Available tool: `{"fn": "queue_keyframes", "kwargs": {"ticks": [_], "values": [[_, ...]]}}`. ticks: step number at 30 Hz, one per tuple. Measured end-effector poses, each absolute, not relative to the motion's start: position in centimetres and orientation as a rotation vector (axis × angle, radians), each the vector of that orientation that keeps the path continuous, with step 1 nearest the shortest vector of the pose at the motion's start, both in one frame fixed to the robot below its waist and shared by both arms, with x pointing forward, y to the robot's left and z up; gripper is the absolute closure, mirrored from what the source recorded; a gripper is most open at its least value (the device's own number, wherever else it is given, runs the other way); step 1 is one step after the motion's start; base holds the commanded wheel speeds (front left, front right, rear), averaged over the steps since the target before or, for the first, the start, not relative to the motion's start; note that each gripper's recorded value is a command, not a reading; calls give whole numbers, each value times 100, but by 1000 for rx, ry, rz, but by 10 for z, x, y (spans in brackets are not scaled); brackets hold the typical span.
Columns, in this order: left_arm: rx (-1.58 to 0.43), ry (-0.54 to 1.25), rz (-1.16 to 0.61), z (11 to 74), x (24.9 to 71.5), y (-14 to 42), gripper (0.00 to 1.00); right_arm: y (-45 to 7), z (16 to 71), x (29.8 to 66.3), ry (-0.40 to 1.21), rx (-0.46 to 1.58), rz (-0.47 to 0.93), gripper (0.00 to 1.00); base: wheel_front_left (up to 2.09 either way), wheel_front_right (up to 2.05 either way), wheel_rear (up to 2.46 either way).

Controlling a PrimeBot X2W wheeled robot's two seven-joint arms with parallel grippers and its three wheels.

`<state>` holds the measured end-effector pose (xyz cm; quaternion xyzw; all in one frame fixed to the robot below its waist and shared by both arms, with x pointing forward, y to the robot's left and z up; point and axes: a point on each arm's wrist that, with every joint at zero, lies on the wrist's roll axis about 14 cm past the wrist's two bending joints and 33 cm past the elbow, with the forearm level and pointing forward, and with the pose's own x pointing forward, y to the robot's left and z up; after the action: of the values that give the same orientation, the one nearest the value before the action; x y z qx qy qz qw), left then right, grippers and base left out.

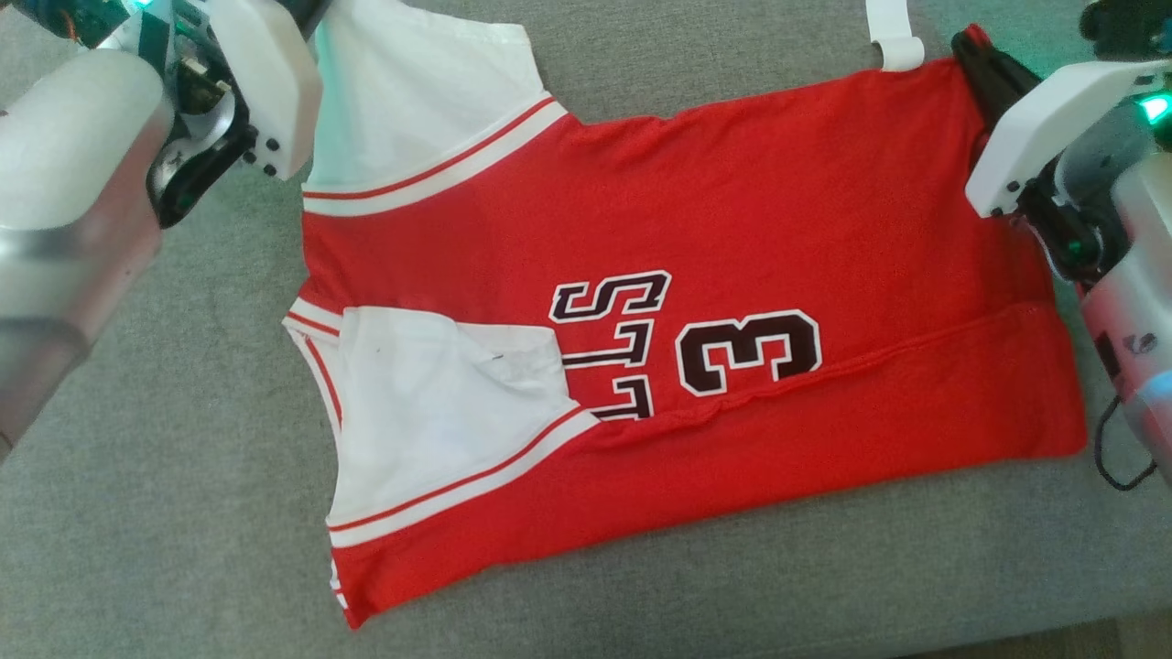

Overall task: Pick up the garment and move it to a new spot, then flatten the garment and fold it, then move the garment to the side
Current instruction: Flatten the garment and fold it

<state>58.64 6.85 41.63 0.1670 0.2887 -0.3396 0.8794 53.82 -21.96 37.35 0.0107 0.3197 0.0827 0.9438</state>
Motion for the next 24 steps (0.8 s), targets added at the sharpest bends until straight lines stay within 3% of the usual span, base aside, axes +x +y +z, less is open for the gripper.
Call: {"fn": "queue_keyframes", "kwargs": {"ticks": [7, 16, 24], "values": [[342, 487, -695, 436, 601, 67, 100, -221, 393, 552, 557, 48, 159, 100, 0, 0, 0], [269, 115, -641, 521, 631, 56, 100, -234, 447, 569, 380, 128, 135, 100, 0, 0, 0], [229, 147, -655, 509, 599, 69, 100, -236, 447, 545, 377, 203, 152, 100, 0, 0, 0]]}}
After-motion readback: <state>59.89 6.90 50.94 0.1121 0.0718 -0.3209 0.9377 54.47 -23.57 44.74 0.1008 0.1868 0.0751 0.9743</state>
